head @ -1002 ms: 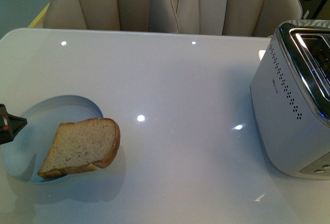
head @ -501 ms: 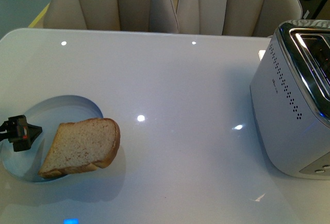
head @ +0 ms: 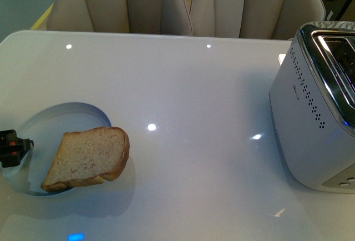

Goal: Left arm holds plate, right arm toasts bread

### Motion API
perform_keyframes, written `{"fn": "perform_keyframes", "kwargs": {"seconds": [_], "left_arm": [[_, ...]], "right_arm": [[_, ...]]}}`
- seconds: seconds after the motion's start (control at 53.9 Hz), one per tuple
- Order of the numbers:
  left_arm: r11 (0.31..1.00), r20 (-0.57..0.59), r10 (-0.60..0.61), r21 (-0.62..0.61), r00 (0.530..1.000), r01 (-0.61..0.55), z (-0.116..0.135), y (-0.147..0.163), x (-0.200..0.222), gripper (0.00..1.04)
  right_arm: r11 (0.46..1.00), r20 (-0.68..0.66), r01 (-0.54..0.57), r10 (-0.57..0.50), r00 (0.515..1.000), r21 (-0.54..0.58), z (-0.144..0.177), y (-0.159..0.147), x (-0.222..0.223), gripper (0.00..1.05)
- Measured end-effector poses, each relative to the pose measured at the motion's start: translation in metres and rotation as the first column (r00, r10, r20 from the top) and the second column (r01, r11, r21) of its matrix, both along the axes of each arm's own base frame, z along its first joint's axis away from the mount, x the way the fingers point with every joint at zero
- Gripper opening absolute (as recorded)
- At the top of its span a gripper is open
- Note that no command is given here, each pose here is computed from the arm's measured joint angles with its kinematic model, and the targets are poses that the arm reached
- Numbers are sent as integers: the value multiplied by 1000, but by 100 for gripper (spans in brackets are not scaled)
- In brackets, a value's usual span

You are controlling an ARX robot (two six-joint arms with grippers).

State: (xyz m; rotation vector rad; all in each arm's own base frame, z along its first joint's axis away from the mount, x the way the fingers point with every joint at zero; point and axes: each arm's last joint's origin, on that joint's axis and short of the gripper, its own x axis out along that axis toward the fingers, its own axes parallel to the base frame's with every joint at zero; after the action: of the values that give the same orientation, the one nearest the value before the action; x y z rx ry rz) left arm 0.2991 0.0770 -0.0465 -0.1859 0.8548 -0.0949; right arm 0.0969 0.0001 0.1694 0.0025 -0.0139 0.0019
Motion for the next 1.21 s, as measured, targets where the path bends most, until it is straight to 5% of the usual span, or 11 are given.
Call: {"fn": "perform_keyframes", "kwargs": {"seconds": [0.204,0.594,0.983,1.206], "left_arm": [[999,1,1,-51,1000,-1,4,-1,-4,3],[983,-31,87,-157,996,-91,19,3,-21,3],[969,6,132,-213,991,-128,84,-4,-32,3],[971,21,91,-223,996,-84,128,-33,-28,3]], "right_arm": [[1000,0,0,0,1000,0,0,0,0,96],[1000,0,0,0,1000,0,0,0,0,96],[1000,0,0,0,1000,0,0,0,0,96],[1000,0,0,0,1000,0,0,0,0,96]]}}
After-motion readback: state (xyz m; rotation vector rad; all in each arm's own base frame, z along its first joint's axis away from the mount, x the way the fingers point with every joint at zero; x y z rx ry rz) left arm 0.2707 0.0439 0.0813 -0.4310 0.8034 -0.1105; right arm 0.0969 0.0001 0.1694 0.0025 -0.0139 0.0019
